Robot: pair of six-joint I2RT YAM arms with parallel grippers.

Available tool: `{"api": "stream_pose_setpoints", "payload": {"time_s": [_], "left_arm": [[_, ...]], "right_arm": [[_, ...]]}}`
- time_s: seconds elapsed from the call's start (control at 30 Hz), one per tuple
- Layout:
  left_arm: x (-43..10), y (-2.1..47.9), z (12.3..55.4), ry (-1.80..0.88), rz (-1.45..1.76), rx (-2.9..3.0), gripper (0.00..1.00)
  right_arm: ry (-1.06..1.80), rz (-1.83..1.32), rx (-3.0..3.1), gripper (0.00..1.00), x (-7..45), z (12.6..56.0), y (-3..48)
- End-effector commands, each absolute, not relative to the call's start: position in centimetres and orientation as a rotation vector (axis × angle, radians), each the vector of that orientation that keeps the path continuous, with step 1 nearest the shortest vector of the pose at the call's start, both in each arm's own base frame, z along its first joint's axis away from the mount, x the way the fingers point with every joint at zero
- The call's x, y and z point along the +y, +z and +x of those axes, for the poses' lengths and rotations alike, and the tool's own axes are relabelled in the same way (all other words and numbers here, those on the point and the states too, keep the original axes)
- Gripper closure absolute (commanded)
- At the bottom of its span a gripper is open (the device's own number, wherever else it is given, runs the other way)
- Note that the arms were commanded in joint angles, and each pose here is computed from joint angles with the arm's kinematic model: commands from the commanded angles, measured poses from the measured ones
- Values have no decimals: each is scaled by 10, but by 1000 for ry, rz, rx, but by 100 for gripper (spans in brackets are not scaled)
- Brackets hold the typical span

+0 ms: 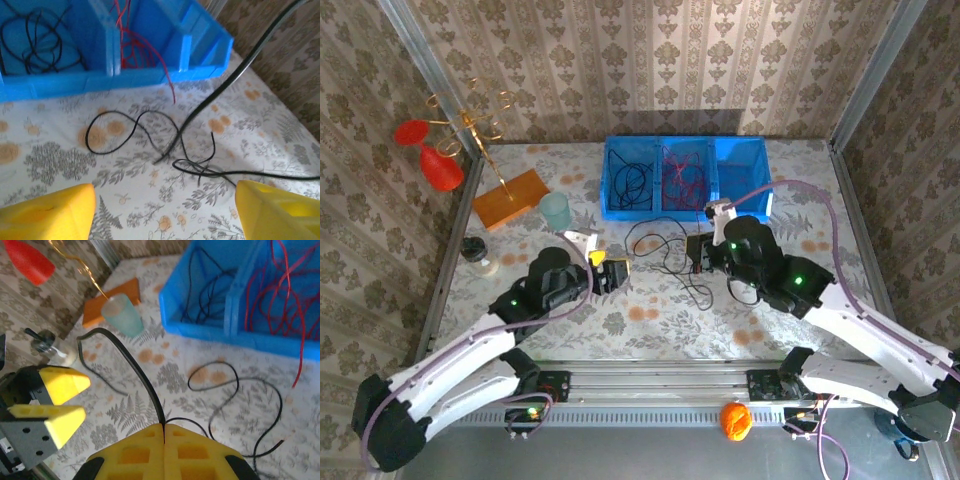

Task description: Untangle the cables

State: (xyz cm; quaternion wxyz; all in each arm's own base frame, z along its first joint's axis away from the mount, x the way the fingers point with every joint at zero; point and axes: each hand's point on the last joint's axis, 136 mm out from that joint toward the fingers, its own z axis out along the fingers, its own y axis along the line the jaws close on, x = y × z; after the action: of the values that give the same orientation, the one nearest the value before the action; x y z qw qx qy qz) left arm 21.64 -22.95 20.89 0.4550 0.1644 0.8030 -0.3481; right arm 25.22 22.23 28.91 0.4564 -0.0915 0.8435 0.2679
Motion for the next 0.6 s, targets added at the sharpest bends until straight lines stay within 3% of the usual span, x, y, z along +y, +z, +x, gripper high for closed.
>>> {"api": "stream_pose_setpoints", "payload": {"time_s": [0.0,0.23,0.57], "left_arm": [[-232,220,205,-874,497,1935,24],[-254,225,199,-892,605,1880,17],[-274,217,205,-962,565,1858,12]], "right_arm": [[594,-288,1971,100,222,259,329],[651,-347,1797,100,240,255,407],[661,-367,1661,100,248,256,464]]}}
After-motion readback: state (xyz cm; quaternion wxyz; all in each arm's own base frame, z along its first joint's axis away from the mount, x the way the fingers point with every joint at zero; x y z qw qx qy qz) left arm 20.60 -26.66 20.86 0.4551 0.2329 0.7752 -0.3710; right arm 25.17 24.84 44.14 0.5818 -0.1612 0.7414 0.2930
